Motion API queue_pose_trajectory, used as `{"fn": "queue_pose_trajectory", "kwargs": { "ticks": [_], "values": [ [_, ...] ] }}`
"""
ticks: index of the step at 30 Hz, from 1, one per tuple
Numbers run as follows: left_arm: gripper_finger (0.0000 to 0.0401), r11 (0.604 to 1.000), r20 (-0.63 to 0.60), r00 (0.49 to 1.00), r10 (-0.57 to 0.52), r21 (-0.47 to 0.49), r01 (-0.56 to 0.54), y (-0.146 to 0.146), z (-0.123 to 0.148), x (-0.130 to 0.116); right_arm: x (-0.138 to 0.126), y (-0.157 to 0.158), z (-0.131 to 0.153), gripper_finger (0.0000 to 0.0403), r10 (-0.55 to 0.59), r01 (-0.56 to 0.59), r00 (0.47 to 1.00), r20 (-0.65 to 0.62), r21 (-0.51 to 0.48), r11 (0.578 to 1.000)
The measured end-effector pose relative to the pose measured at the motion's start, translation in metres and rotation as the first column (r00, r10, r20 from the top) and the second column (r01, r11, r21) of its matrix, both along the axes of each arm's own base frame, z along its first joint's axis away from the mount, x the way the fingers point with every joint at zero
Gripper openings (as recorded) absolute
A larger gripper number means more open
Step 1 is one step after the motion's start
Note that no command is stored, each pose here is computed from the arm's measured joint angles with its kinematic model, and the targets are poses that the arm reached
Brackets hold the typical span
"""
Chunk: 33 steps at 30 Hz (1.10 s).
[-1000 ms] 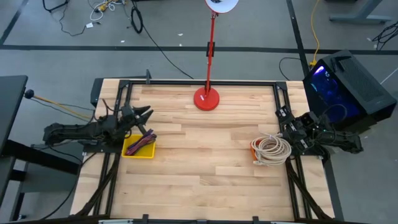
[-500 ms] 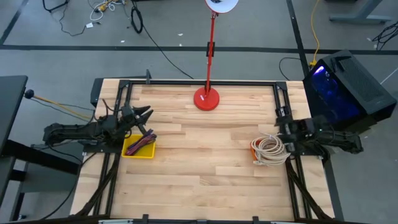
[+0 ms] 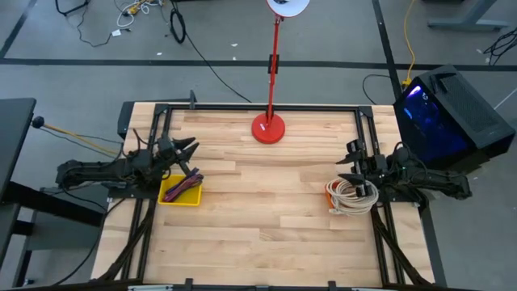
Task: Pick & Place USB Port
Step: Return to Home Position
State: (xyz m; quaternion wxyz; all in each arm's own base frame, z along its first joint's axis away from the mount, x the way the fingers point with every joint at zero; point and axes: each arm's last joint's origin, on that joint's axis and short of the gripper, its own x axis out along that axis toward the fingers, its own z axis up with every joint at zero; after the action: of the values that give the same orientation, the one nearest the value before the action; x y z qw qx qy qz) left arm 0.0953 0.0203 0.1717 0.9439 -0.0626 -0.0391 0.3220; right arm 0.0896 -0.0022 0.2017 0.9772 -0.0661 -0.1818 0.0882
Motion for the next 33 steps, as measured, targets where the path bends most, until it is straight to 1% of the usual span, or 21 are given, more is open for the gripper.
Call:
{"fn": "queue_pose_trajectory", "kwargs": {
  "ticks": [5, 33],
  "values": [
    [0.0131, 1.0, 0.0, 1.0, 0.0, 0.0, 0.0, 0.0, 0.0001, 0.0, 0.0004, -0.002, 0.0, 0.0174, -0.068, 0.068, 0.998, 0.002, 0.016, 0.998],
    [0.0131, 1.0, 0.001, 1.0, 0.0, 0.0, 0.0, 0.0, 0.0004, -0.0001, 0.0004, -0.002, 0.0, 0.0174, -0.068, 0.068, 0.998, 0.001, 0.018, 0.998]
  ]
}}
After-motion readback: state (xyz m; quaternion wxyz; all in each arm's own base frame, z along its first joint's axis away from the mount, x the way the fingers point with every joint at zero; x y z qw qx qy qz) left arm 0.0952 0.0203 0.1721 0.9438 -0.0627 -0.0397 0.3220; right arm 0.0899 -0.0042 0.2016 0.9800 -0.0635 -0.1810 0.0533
